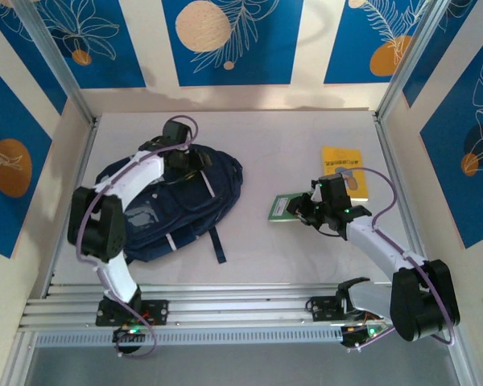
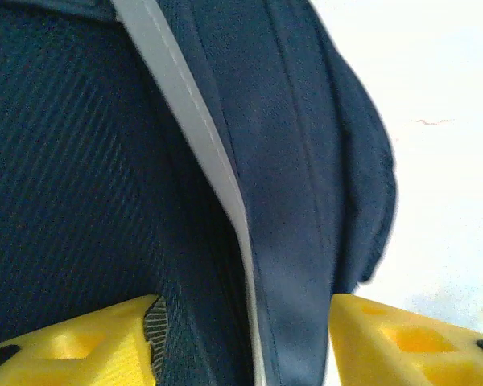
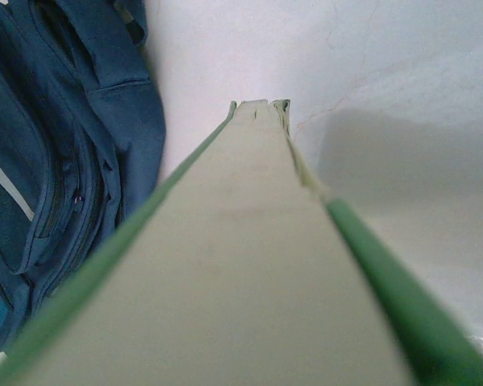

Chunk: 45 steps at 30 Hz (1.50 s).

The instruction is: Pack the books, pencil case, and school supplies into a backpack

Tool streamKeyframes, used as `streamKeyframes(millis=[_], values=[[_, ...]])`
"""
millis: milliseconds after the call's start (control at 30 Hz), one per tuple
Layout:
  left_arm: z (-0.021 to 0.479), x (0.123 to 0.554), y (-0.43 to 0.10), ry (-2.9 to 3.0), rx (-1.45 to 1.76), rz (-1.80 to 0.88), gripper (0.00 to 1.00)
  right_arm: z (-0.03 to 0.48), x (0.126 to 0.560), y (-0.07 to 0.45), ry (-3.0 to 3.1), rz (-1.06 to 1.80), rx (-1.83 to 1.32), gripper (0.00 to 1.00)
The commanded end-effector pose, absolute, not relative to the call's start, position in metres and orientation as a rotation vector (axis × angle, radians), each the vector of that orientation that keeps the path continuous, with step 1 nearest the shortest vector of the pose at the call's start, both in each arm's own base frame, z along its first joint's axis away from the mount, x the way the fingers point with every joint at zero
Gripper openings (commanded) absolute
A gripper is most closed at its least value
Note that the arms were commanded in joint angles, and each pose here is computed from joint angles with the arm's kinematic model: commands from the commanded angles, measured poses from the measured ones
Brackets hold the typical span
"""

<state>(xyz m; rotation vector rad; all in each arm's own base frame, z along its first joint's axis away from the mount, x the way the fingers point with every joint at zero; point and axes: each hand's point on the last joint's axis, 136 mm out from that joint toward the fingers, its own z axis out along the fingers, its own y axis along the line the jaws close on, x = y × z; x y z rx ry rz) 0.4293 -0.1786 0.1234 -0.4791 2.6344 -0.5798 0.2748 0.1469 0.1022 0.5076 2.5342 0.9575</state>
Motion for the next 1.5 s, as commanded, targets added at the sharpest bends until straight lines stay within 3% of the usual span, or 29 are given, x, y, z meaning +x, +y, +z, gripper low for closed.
streamKeyframes(millis=[0,233,567,767,1000,1167,1333,1467], values=[[0.124,0.448,-0.188,2.615,-0.505,-0.650,0.51,0.116,0.281,0.149,2.491,0.960,0.456,0.00],[0.129,0.458,-0.218,2.619,-0.378,-0.719,0.24,0.110,0.280,0.150,2.501,0.966,0.458,0.00],[0.121,0.449,-0.234,2.680,-0.299,-0.748,0.00,0.116,0.280,0.151,2.495,0.959,0.461,0.00],[0.143,0.434,-0.268,2.687,-0.112,-0.779,0.00,0.124,0.279,0.127,2.472,0.781,0.551,0.00],[0.212,0.387,-0.332,2.651,0.344,-0.930,0.00,0.169,0.271,0.095,2.334,0.545,0.566,0.00],[0.274,0.353,-0.323,2.529,0.482,-1.016,0.00,0.230,0.253,0.071,2.160,0.474,0.547,0.00],[0.336,0.314,-0.303,2.395,0.588,-1.094,0.00,0.289,0.232,0.088,2.038,0.664,0.376,0.00],[0.367,0.298,-0.285,2.317,0.597,-1.198,0.00,0.299,0.218,0.103,2.054,0.795,0.333,0.00]])
